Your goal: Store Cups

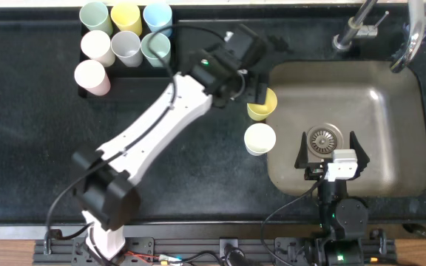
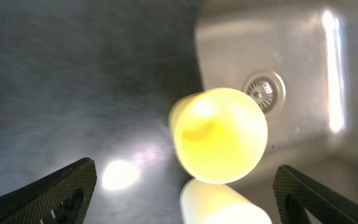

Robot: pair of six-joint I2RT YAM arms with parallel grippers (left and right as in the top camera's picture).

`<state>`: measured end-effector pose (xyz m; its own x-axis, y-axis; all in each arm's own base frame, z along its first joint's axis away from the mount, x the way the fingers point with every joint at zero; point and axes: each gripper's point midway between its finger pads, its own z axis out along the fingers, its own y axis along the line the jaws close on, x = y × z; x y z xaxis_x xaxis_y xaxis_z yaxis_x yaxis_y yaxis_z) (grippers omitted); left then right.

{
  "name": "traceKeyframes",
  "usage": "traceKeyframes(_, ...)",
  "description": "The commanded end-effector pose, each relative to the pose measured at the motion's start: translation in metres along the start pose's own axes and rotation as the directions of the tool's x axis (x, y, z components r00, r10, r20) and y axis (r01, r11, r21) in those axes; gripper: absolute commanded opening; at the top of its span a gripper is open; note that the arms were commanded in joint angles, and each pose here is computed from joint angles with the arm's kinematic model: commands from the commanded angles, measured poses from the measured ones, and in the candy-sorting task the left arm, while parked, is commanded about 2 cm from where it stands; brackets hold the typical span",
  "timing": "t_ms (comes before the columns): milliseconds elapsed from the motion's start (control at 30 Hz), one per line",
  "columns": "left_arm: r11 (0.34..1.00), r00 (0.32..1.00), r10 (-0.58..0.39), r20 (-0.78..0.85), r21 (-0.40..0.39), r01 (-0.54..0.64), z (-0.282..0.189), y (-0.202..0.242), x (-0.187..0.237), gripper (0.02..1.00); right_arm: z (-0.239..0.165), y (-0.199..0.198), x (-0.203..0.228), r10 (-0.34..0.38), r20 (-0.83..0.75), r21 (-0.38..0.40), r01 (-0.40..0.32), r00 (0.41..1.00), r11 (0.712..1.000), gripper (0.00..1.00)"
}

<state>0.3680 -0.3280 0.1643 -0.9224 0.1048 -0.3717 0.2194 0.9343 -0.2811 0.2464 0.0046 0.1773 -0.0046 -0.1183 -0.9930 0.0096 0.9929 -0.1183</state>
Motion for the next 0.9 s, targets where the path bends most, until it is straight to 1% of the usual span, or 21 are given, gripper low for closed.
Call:
traceKeyframes(33, 0.999, 1.0, -0.029, -0.009, 0.039, 0.029, 0.001, -0.019, -0.002, 0.923, 0.0, -0.002, 0.003, -0.003, 0.002, 0.011, 0.003, 1.0, 1.0, 0.993)
traceKeyframes(267, 0.999, 0.996, -0.035, -0.08, 0.005, 0.035, 0.025, -0.013, 0.013, 0.893, 0.0, -0.002, 0.003, -0.003, 0.002, 0.01, 0.003, 1.0, 1.0, 0.996)
traceKeyframes(500, 0.999, 0.991, -0.047, -0.124, -0.022, 0.045, 0.046, -0.007, 0.022, 0.833, 0.0, -0.002, 0.003, -0.003, 0.002, 0.01, 0.003, 1.0, 1.0, 0.996)
traceKeyframes(533, 0.998, 0.99, -0.053, -0.13, -0.028, 0.05, 0.049, -0.006, 0.024, 0.812, 0.0, -0.002, 0.003, -0.003, 0.002, 0.01, 0.003, 1.0, 1.0, 0.996)
traceKeyframes(600, 0.997, 0.988, -0.065, -0.141, -0.043, 0.06, 0.057, -0.003, 0.027, 0.741, 0.0, -0.002, 0.003, -0.003, 0.002, 0.011, 0.003, 1.0, 1.0, 0.998)
traceKeyframes(700, 0.996, 0.985, -0.077, -0.152, -0.057, 0.07, 0.064, 0.0, 0.029, 0.492, 0.0, -0.002, 0.003, -0.003, 0.002, 0.01, 0.003, 1.0, 1.0, 0.998)
traceKeyframes(733, 0.996, 0.985, -0.078, -0.155, -0.059, 0.07, 0.066, 0.0, 0.03, 0.384, 0.0, -0.002, 0.003, -0.003, 0.002, 0.01, 0.003, 1.0, 1.0, 0.996)
traceKeyframes(800, 0.996, 0.985, -0.077, -0.155, -0.059, 0.069, 0.067, 0.0, 0.031, 0.244, 0.0, -0.002, 0.003, -0.003, 0.002, 0.01, 0.003, 1.0, 1.0, 0.998)
traceKeyframes(833, 0.996, 0.985, -0.077, -0.153, -0.057, 0.069, 0.067, -0.001, 0.03, 0.2, 0.0, -0.002, 0.003, -0.003, 0.002, 0.01, 0.003, 1.0, 1.0, 0.998)
traceKeyframes(900, 0.996, 0.986, -0.074, -0.147, -0.053, 0.066, 0.067, -0.002, 0.029, 0.148, 0.0, -0.002, 0.003, -0.002, 0.002, 0.01, 0.002, 1.0, 1.0, 0.998)
